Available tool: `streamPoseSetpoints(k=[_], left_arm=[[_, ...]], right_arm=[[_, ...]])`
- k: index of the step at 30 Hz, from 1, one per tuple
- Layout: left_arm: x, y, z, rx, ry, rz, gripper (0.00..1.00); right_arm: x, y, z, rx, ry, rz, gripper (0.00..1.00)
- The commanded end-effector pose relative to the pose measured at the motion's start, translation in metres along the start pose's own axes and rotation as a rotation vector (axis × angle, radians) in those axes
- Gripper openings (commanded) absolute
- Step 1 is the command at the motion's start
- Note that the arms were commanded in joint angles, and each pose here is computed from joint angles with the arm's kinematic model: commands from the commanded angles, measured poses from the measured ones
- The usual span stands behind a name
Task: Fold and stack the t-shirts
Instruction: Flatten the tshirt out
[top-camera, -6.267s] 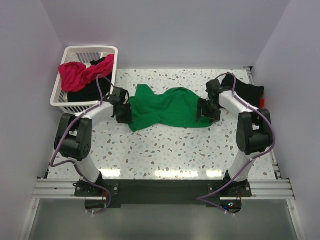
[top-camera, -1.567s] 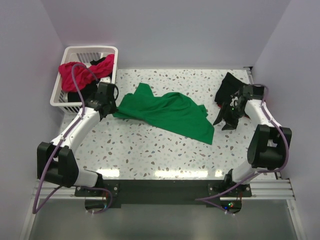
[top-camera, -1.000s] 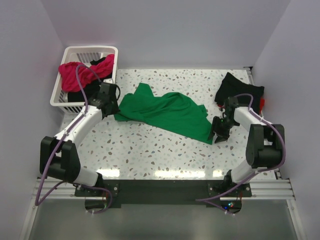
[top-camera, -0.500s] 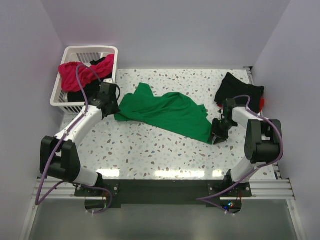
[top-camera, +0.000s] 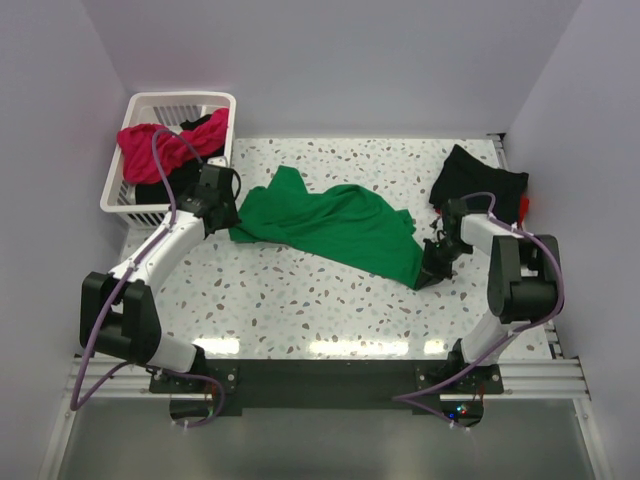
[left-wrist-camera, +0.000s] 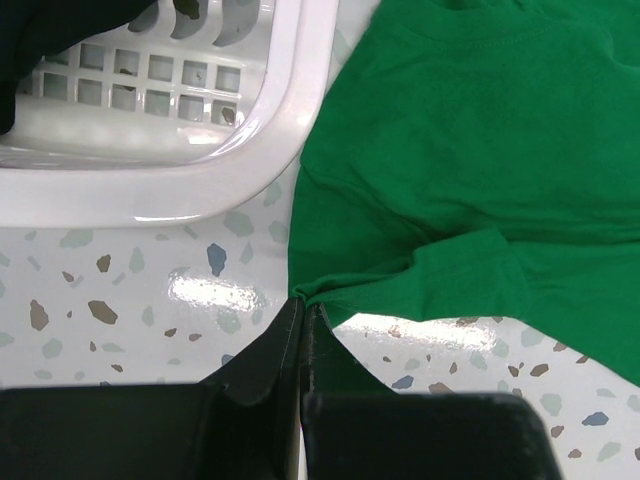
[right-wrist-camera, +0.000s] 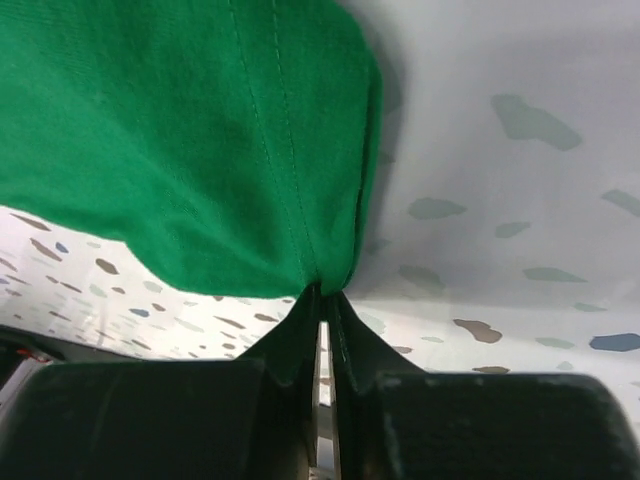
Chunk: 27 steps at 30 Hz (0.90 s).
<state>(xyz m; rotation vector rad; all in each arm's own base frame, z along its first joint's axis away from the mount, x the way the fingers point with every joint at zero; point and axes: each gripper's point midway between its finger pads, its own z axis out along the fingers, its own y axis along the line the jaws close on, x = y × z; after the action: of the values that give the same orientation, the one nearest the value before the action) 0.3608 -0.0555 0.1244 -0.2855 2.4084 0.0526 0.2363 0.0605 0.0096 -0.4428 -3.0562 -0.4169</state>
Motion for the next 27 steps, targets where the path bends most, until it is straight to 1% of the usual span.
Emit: streamPoseSetpoints(k=[1,2,6,9,12,13,15,16,18,19,20,21,22,24,25,27], left_arm=[[-0.027,-0.008,-0.007,0.039,-0.077,-0.019,0.0],[-0.027,-0.008,-0.007,0.04,-0.079,-0.02,0.0],[-0.031,-0.01,-0.011,0.057,-0.094,-0.025,0.0],[-0.041,-0.014,-0.018,0.084,-0.133,-0.036,0.0],[-0.06,-0.022,-0.027,0.122,-0.192,-0.053,0.0],[-0.075,-0.028,-0.035,0.15,-0.231,-0.061,0.0],[-0.093,-0.035,-0.043,0.179,-0.275,-0.063,0.0],[-0.112,-0.041,-0.054,0.206,-0.322,-0.07,0.0],[-0.133,-0.046,-0.066,0.229,-0.377,-0.074,0.0],[-0.155,-0.05,-0.082,0.252,-0.434,-0.086,0.0],[-0.165,-0.052,-0.09,0.263,-0.464,-0.087,0.0],[-0.186,-0.055,-0.107,0.283,-0.52,-0.099,0.0],[-0.196,-0.057,-0.117,0.297,-0.551,-0.104,0.0],[-0.215,-0.058,-0.139,0.319,-0.611,-0.12,0.0],[-0.232,-0.059,-0.161,0.34,-0.668,-0.136,0.0],[-0.249,-0.057,-0.188,0.368,-0.738,-0.154,0.0]], right_arm=[[0.007,0.01,0.015,-0.061,0.034,-0.03,0.04],[0.007,0.011,0.014,-0.066,0.034,-0.033,0.0],[-0.002,0.02,0.0,-0.087,0.008,-0.04,0.0],[-0.02,0.033,-0.026,-0.118,-0.056,-0.043,0.0],[-0.046,0.05,-0.062,-0.146,-0.149,-0.049,0.0],[-0.059,0.058,-0.081,-0.159,-0.193,-0.058,0.0],[-0.072,0.066,-0.102,-0.167,-0.242,-0.065,0.0],[-0.084,0.075,-0.123,-0.178,-0.292,-0.079,0.0],[-0.1,0.073,-0.149,-0.187,-0.357,-0.051,0.0],[-0.111,0.081,-0.172,-0.201,-0.415,-0.061,0.0],[-0.117,0.083,-0.184,-0.209,-0.448,-0.055,0.0],[-0.122,0.086,-0.197,-0.204,-0.49,-0.057,0.0],[-0.131,0.093,-0.223,-0.217,-0.565,-0.07,0.0],[-0.139,0.098,-0.25,-0.221,-0.65,-0.074,0.0],[-0.143,0.104,-0.278,-0.23,-0.737,-0.082,0.0],[-0.145,0.108,-0.306,-0.238,-0.826,-0.089,0.0]])
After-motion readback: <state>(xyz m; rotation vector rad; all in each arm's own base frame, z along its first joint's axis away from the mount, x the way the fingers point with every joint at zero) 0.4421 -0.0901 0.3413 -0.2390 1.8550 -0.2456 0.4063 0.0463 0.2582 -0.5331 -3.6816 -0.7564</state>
